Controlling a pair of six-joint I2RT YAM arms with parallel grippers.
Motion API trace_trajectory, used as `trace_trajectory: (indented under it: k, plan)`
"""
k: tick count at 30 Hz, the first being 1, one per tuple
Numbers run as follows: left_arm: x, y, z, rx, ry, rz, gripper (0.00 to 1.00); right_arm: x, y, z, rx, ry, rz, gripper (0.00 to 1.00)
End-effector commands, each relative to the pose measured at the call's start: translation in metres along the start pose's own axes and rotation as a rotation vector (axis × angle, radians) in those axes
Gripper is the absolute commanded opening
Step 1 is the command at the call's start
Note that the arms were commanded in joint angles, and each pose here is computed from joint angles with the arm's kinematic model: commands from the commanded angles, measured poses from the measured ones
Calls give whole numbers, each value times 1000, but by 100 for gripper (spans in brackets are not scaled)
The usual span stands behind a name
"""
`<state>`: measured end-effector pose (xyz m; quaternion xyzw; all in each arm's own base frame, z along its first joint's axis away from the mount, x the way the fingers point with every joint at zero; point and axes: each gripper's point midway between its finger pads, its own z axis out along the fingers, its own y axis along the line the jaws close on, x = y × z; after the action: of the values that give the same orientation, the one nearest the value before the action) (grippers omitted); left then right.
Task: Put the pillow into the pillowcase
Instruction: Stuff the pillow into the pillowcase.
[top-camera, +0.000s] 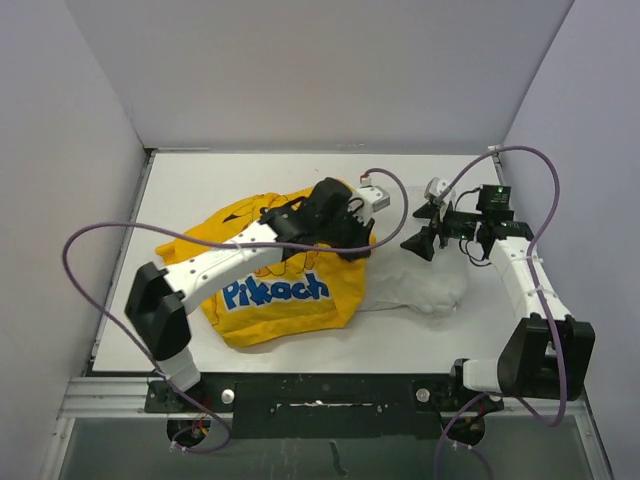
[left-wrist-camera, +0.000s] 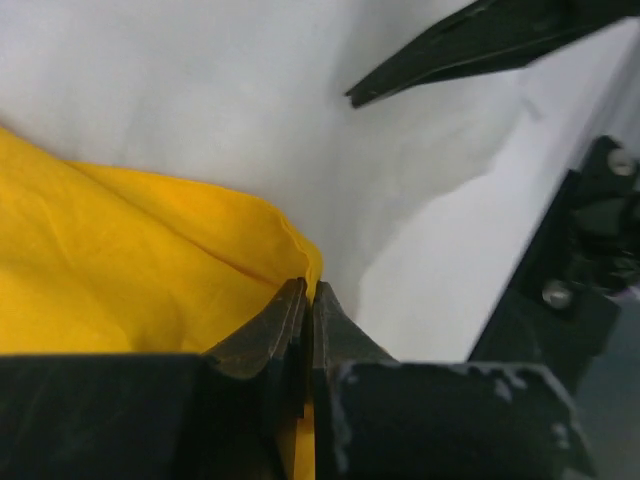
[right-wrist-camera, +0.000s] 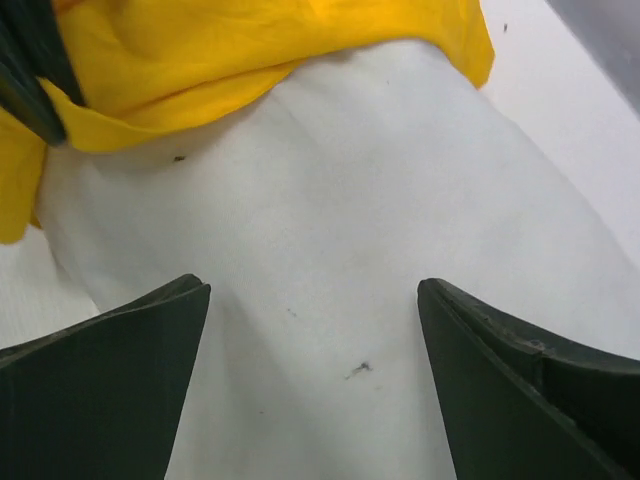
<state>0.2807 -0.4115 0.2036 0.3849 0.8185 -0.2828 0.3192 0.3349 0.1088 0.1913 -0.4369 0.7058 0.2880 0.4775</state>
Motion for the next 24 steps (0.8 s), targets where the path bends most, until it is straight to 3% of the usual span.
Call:
trace_trajectory:
  k: [1, 2, 6, 11, 14, 16, 18, 21, 24]
  plan:
    - [-39, -77, -71, 356, -328, 14, 0, -15, 30, -5, -80, -71, -325, 95]
    - [-30, -80, -72, 381, -343, 13, 0, -11, 36, -3, -101, -67, -381, 100]
    - [4, -81, -72, 416, -362, -32, 0, 14, 59, 9, -187, -41, -600, 98]
    - [22, -82, -79, 431, -380, -62, 0, 49, 63, 30, -235, 74, -648, 100]
    - [30, -87, -85, 462, -386, -84, 0, 59, 64, 37, -262, 128, -631, 75]
    - [35, -89, -86, 475, -373, -112, 4, 59, 68, 39, -279, 128, -611, 37]
    - [42, -91, -87, 488, -349, -120, 19, 57, 76, 39, -305, 110, -604, 16]
    - [45, -87, -98, 441, -322, -113, 42, 54, 90, 36, -348, 70, -613, 3]
    - [37, -69, -122, 299, -352, -92, 64, 52, 100, 35, -382, 40, -619, 0]
